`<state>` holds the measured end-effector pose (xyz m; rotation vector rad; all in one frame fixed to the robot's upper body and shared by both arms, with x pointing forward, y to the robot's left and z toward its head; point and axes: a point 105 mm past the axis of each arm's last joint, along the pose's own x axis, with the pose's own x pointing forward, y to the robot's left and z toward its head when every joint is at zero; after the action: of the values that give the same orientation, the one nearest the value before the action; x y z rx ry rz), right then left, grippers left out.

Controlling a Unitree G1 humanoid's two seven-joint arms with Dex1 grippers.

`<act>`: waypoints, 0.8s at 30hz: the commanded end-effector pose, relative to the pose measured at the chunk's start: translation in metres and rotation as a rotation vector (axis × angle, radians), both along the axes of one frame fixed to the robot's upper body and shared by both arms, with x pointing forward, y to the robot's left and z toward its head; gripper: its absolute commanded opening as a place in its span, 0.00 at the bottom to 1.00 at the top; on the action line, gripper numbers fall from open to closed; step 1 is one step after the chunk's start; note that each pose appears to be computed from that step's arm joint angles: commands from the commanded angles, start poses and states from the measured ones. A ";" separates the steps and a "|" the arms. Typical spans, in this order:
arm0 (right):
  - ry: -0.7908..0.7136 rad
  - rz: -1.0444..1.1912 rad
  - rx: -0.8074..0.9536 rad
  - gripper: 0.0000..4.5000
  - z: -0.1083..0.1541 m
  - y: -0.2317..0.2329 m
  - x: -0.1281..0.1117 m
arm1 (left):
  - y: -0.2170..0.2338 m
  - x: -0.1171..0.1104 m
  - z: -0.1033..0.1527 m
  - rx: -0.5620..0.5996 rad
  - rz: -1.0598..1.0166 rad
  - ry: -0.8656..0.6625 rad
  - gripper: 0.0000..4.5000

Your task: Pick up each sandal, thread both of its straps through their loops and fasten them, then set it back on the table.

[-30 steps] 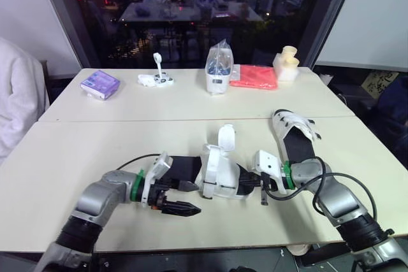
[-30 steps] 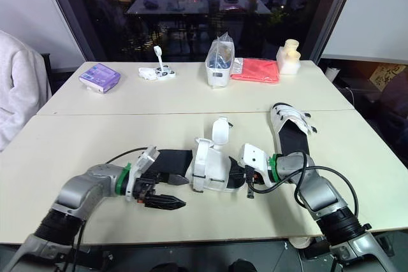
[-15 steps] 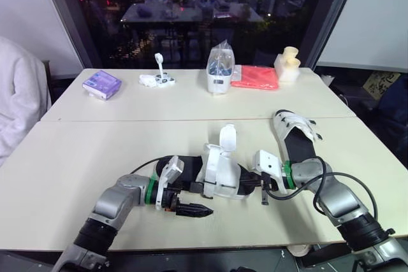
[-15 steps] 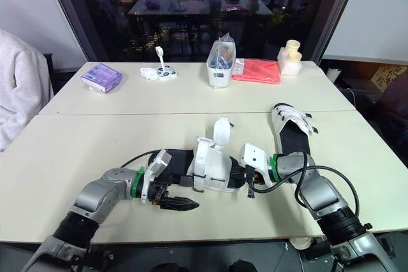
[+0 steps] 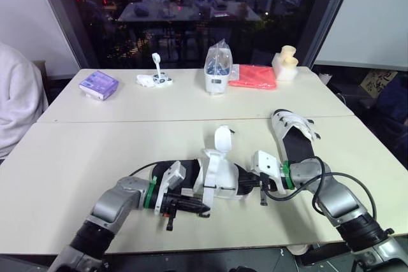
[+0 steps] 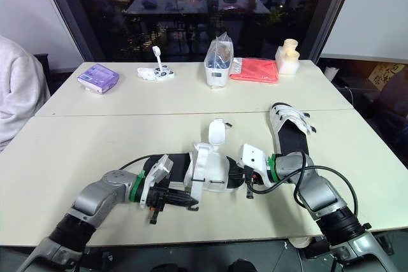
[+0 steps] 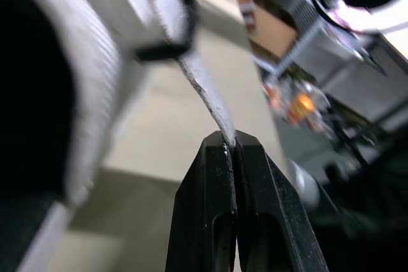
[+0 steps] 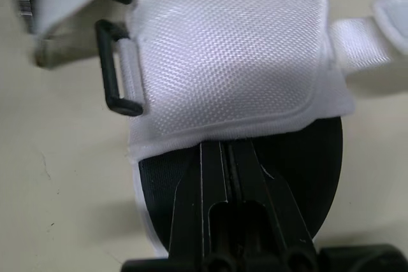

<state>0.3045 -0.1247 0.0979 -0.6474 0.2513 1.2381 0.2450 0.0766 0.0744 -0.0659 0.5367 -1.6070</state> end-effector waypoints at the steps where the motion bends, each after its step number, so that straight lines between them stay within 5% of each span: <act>1: 0.084 -0.020 -0.049 0.00 -0.022 -0.006 -0.007 | 0.005 -0.029 -0.023 0.077 -0.065 0.162 0.01; 9: 0.100 -0.010 -0.044 0.00 -0.025 -0.003 -0.012 | 0.003 -0.043 -0.028 0.091 -0.056 0.203 0.01; 24: 0.117 -0.041 0.017 0.00 -0.020 0.014 -0.012 | -0.012 -0.019 0.004 -0.123 0.184 0.425 0.01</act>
<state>0.3015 -0.1191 0.0910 -0.5793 0.2995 1.2048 0.2330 0.0678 0.0838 -0.4540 0.6709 -1.4612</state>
